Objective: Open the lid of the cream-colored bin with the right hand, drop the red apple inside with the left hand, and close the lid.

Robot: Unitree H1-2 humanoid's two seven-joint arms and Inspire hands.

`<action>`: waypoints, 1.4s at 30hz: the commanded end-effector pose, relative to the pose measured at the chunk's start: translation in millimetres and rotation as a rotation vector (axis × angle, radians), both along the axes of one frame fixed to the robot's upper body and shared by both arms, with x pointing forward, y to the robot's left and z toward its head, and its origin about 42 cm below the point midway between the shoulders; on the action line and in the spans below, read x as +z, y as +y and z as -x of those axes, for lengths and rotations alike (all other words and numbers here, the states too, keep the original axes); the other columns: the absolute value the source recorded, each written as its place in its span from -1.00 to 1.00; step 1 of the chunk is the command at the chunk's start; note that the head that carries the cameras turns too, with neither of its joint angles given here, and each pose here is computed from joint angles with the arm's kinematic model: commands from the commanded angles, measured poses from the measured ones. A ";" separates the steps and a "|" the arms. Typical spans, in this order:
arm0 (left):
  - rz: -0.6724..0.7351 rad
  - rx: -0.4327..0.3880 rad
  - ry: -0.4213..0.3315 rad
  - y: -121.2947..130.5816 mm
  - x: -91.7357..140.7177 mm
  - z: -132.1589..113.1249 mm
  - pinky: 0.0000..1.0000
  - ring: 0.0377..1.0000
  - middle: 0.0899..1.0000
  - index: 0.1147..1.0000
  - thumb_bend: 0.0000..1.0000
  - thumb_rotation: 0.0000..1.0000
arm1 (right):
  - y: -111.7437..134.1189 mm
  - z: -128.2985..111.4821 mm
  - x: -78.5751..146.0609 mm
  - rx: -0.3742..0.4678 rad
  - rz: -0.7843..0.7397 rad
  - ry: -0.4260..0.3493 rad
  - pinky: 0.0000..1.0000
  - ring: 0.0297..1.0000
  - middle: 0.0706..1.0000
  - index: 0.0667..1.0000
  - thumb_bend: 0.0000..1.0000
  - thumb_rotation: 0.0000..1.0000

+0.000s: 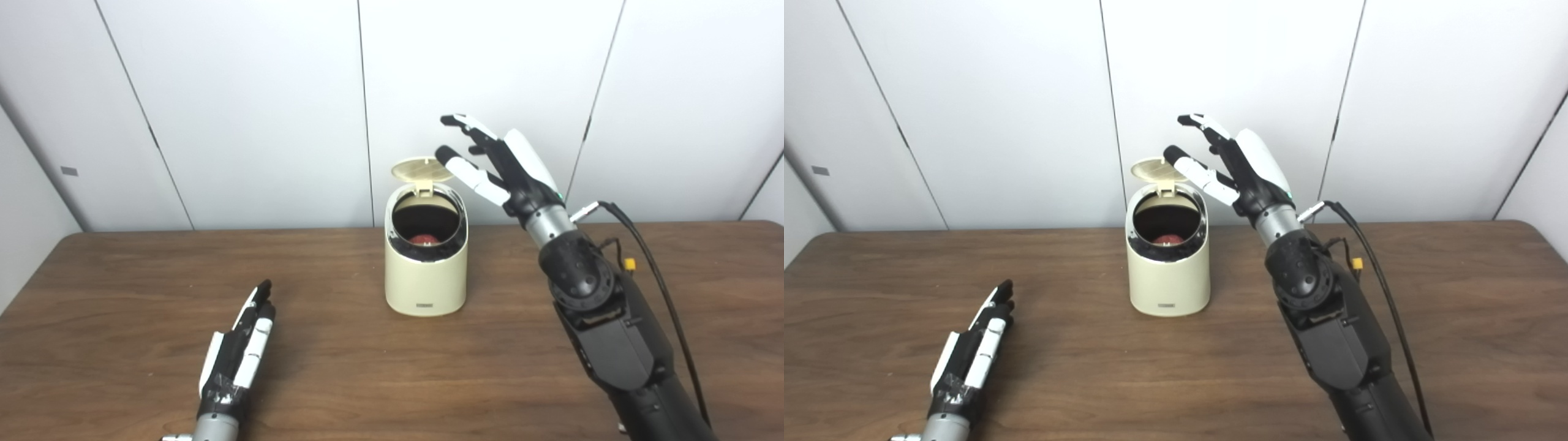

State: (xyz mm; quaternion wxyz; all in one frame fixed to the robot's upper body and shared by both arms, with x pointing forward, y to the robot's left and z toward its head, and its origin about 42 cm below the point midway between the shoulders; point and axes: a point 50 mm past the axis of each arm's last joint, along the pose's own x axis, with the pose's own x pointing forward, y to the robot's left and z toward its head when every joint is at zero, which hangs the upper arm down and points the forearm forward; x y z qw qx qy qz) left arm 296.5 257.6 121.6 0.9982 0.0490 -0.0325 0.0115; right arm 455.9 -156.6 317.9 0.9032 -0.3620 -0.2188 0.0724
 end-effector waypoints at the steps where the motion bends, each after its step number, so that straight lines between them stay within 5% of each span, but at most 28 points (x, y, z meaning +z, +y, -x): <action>1: -0.010 -0.001 0.007 -2.8 0.7 0.3 1.00 0.97 0.97 0.98 0.14 0.65 | 7.7 -3.6 27.5 0.021 0.033 -0.101 0.71 0.90 0.92 0.69 -0.04 0.91; 9: -0.010 -0.008 0.006 -6.4 4.2 -0.8 1.00 0.97 0.96 0.95 0.09 0.64 | 13.0 -13.1 20.5 -0.005 0.193 -0.127 0.75 0.93 0.93 0.50 0.02 1.00; 26: -0.027 0.004 0.011 -10.9 7.3 -0.7 0.99 0.96 0.95 0.91 0.10 0.67 | -10.1 6.9 14.1 -0.083 0.321 -0.173 0.85 1.00 0.92 0.31 0.06 1.00; 35: -0.037 0.003 0.017 -12.0 7.9 0.2 1.00 0.96 0.95 0.91 0.13 0.65 | -13.4 20.6 8.3 -0.064 0.366 -0.168 0.81 1.00 0.89 0.34 0.04 1.00; 42: -0.033 0.000 0.011 -12.5 7.7 0.4 1.00 0.95 0.94 0.89 0.14 0.53 | -9.0 28.2 5.3 -0.020 0.397 -0.140 0.85 1.00 0.86 0.17 0.01 1.00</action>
